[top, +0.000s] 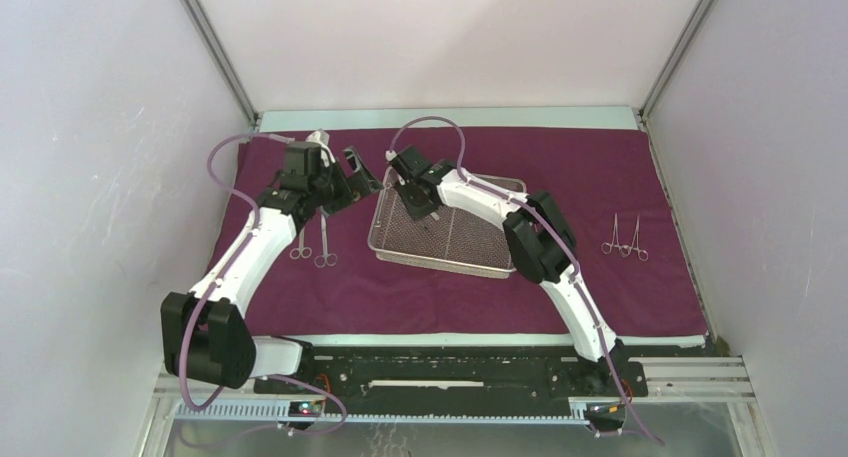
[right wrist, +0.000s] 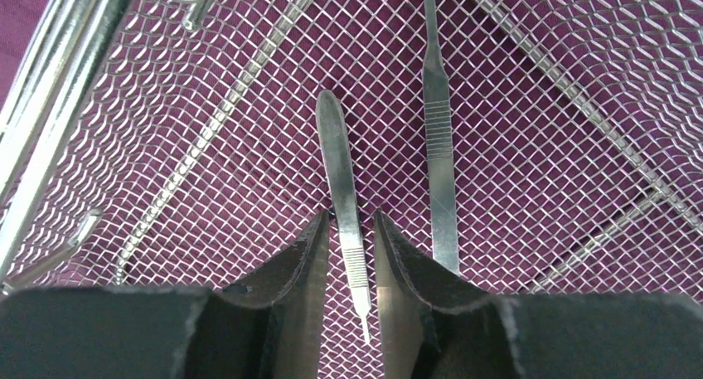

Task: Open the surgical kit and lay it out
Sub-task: Pick up the medical item from the container.

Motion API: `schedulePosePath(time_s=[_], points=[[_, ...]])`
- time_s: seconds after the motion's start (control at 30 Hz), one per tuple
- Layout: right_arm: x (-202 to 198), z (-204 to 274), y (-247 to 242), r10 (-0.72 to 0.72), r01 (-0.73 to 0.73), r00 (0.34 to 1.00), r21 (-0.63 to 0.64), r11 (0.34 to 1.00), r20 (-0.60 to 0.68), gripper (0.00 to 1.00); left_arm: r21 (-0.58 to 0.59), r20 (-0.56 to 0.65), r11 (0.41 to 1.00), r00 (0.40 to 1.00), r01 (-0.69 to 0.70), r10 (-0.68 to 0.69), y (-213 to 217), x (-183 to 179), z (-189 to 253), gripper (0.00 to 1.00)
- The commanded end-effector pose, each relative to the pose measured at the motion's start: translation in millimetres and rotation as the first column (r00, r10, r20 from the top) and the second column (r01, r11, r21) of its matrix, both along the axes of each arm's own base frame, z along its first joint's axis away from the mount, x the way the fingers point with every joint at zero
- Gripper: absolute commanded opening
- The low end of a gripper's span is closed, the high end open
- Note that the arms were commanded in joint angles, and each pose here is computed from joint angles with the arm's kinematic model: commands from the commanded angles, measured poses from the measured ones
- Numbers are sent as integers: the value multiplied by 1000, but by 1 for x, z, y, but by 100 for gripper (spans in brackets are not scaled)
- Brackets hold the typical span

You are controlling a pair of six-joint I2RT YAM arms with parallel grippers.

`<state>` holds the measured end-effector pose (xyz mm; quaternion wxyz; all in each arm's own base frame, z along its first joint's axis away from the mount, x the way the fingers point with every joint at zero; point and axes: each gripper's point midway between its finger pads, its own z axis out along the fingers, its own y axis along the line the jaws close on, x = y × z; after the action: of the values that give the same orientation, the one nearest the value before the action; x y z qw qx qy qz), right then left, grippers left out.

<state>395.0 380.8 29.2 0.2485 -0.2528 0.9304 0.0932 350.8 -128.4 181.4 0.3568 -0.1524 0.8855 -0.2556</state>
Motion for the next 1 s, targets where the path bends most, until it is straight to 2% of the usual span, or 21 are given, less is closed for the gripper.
schedulePosePath(time_s=[0.0, 0.17, 0.3, 0.5, 0.67, 0.97], points=[[-3, 0, -3, 0, 0, 1000, -32, 999, 17, 34, -27, -1, 1000, 1000, 10, -10, -2, -3, 0, 100], [-11, -14, -9, 15, -12, 1000, -129, 992, 20, 34, -38, -14, 999, 1000, 15, -15, -4, -2, -3, 100], [-21, -31, -13, 14, -18, 999, -151, 988, -30, 30, -48, -23, 999, 1000, 17, -18, -6, -3, -3, 100], [-24, -29, -6, 14, -19, 997, -77, 997, -71, 17, -51, -97, 997, 993, 62, -67, -11, -5, -12, 99], [-17, -15, -6, -1, -1, 998, -27, 1000, -68, 9, -115, -93, 990, 991, 82, -93, -22, -1, -9, 99], [-6, 19, -5, -40, 58, 995, 213, 975, -88, 6, -252, -108, 961, 984, 114, -145, -56, 14, 1, 96]])
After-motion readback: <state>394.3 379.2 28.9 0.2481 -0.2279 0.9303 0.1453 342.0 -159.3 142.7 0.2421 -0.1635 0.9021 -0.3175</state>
